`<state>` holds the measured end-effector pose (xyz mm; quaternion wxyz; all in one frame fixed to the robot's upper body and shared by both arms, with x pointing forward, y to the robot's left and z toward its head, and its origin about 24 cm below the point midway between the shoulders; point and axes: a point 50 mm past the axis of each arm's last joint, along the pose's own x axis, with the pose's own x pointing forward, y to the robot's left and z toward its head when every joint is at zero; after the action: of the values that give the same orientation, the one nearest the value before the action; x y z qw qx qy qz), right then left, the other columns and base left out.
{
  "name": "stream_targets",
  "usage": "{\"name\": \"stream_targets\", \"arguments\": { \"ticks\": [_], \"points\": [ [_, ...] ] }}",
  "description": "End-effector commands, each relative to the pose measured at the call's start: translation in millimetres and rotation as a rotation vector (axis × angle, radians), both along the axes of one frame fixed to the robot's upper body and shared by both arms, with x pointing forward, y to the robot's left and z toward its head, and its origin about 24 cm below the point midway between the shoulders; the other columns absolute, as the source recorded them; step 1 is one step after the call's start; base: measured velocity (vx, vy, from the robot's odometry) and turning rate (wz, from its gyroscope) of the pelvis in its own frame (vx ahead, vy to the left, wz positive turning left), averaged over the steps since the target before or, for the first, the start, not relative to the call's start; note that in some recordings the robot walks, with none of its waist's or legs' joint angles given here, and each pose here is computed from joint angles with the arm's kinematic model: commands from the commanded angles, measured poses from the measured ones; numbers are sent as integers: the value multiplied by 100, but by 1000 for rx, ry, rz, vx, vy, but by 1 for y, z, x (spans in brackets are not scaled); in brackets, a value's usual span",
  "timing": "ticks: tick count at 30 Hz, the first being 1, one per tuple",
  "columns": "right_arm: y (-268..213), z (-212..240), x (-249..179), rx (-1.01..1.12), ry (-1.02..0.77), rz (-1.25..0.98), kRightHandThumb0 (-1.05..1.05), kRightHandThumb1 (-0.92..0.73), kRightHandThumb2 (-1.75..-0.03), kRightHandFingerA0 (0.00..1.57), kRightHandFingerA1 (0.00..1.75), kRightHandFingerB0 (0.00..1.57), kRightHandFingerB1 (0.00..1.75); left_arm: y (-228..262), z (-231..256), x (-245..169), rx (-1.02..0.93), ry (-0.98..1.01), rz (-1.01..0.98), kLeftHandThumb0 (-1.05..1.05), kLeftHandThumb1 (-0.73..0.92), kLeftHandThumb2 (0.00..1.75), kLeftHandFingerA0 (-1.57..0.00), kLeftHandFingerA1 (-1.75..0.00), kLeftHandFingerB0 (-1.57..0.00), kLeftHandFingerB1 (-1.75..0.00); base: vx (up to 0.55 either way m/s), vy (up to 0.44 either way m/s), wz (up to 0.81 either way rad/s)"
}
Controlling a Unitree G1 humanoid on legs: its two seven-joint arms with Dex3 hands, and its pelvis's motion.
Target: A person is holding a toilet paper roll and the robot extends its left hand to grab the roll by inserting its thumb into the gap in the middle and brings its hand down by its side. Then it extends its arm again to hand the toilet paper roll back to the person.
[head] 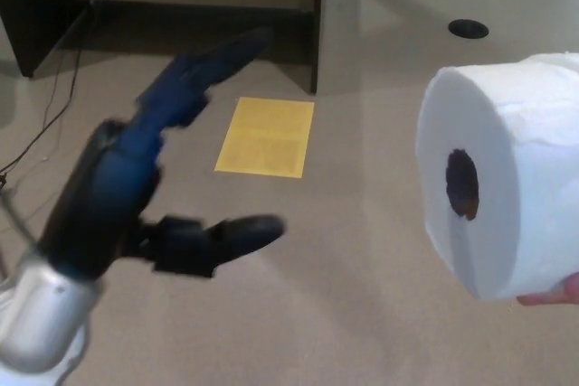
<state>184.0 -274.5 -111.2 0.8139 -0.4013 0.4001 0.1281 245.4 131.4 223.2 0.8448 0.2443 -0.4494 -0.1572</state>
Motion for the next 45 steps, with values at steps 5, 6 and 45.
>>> {"name": "stream_targets", "arguments": {
  "ticks": [5,6,45],
  "points": [
    [-5,6,9,-13,-11,-7,-38,-67,-60,76,68,53,42,-58,30,21,95,72,10,-58,39,67,-21,-41,-11,-34,0,0,0],
    [-4,6,9,-10,-14,-8,-37,-67,-60,77,66,54,43,-63,30,22,78,87,-15,-54,38,65,-22,-41,-12,-33,0,0,0],
    [1,5,11,0,-2,1,-37,-68,-60,76,61,51,41,-136,27,5,152,123,-165,-36,69,62,-95,-68,-28,-31,0,0,0]
  ]
}}
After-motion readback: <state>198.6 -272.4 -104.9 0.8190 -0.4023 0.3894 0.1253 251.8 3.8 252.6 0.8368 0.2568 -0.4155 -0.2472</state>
